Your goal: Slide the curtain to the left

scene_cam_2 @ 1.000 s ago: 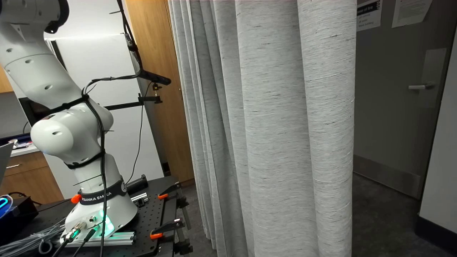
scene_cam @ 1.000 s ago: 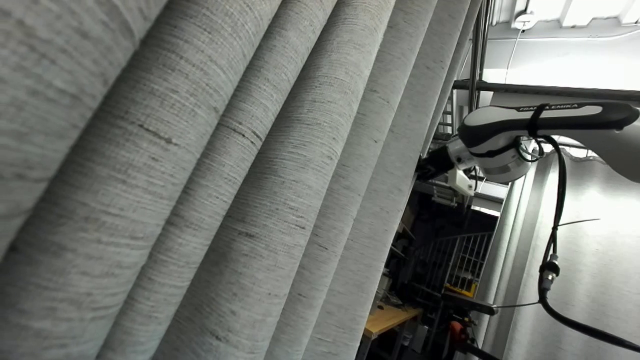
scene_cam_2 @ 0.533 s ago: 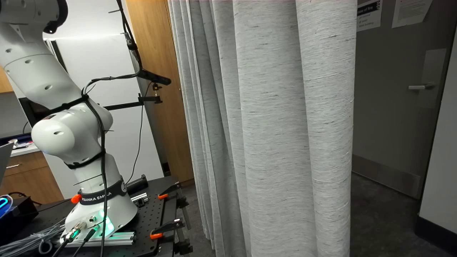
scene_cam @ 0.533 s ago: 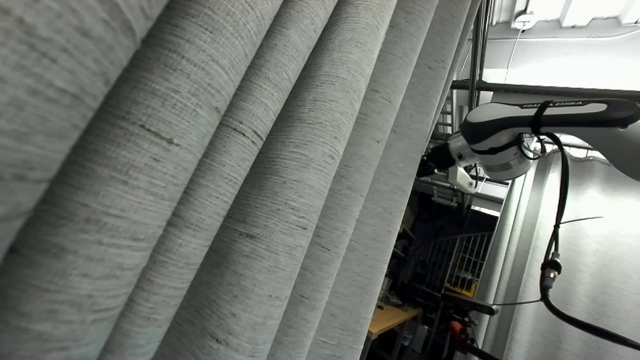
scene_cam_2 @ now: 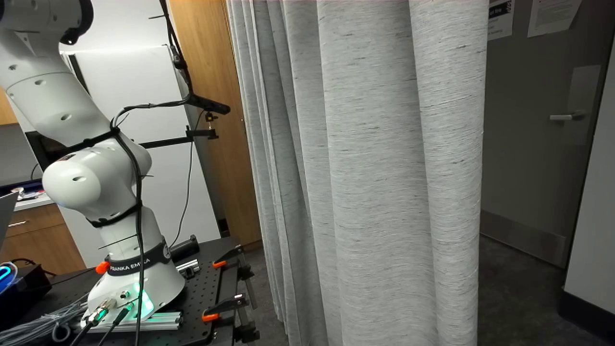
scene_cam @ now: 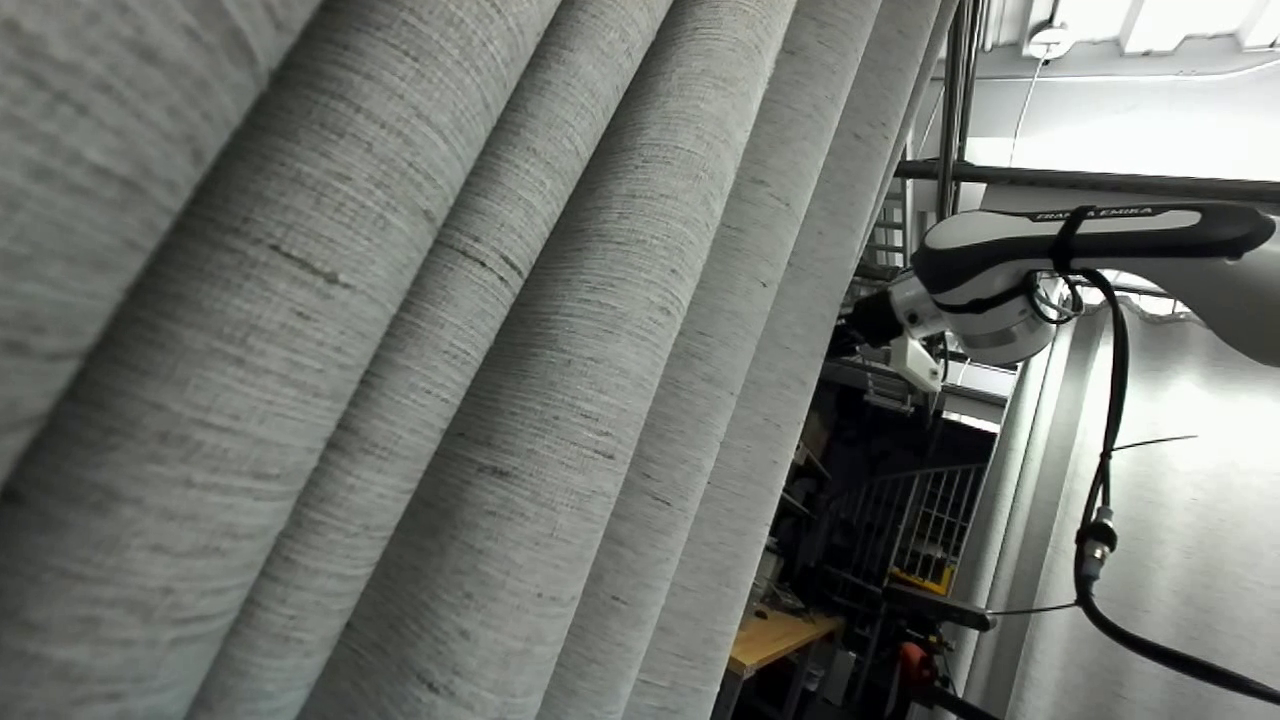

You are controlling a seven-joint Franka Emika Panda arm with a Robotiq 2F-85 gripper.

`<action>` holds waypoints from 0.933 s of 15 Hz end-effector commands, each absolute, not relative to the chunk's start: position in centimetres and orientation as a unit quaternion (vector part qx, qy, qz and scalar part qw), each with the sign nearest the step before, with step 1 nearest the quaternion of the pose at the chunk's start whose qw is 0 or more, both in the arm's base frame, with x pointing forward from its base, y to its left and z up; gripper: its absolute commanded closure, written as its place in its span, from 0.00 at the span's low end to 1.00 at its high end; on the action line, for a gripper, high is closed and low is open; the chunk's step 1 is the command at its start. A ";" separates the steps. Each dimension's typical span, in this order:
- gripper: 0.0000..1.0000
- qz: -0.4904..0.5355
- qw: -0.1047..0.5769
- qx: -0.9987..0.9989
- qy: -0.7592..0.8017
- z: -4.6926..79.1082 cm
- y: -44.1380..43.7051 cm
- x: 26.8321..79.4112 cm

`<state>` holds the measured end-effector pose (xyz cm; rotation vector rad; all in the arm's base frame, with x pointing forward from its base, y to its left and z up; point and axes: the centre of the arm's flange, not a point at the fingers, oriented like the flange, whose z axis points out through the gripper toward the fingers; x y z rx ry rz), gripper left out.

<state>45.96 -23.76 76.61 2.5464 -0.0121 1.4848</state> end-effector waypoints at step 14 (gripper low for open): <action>1.00 0.494 0.112 0.821 0.262 76.3 9.3 51.3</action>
